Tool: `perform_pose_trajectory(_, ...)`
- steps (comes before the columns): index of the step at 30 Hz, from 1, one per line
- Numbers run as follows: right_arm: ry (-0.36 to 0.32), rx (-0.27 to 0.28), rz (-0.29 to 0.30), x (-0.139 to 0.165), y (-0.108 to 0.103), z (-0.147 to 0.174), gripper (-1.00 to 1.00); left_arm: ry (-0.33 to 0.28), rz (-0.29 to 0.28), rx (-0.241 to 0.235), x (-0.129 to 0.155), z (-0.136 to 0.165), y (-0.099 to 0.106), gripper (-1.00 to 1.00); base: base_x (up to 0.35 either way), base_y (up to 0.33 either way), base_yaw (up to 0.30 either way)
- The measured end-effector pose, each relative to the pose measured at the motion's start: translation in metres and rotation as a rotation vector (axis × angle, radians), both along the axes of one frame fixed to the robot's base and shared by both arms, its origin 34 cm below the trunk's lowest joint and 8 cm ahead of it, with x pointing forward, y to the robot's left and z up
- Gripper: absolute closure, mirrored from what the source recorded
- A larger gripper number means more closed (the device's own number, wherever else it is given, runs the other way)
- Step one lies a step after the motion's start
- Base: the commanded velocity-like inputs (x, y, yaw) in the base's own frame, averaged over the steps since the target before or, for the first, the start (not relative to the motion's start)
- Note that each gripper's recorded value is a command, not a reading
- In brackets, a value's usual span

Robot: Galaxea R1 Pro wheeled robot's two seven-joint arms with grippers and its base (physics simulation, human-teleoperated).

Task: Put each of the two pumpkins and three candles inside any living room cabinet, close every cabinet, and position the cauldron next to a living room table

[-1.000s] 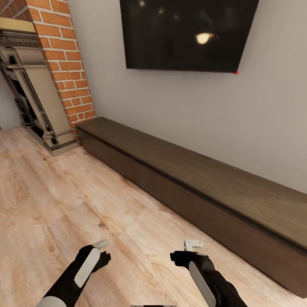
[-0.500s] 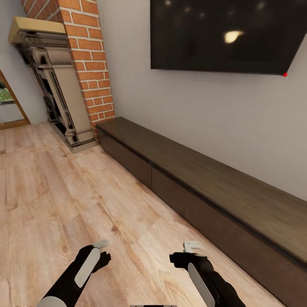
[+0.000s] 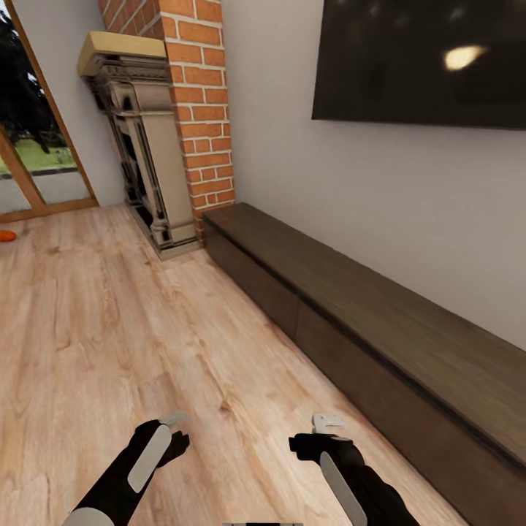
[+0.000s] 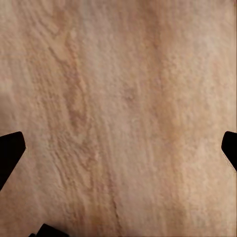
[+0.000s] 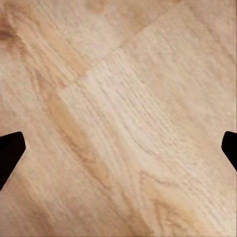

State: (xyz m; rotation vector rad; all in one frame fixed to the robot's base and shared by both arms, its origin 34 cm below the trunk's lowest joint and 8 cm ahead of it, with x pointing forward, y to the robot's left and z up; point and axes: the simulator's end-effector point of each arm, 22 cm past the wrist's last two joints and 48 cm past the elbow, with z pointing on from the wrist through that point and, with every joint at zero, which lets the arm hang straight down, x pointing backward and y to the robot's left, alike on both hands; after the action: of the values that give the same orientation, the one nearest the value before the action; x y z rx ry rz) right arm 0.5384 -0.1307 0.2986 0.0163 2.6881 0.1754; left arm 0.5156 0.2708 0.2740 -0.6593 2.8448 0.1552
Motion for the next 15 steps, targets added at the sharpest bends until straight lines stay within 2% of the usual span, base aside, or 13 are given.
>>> perform_pose_trajectory(7, 0.0, 0.0, 0.0, 0.0, 0.0, 0.0, -1.0, 0.0, 0.0, 0.0, 0.0, 0.0, -0.0001, -1.0, 0.29, 0.159, 0.275)
perform_pose_trajectory(15, 0.0, 0.0, 0.0, 0.0, 0.0, -0.0001, -1.0, 0.0, 0.0, -0.002, 0.0, -0.0002, -0.0012, -1.0, 0.221, 0.021, 0.275)
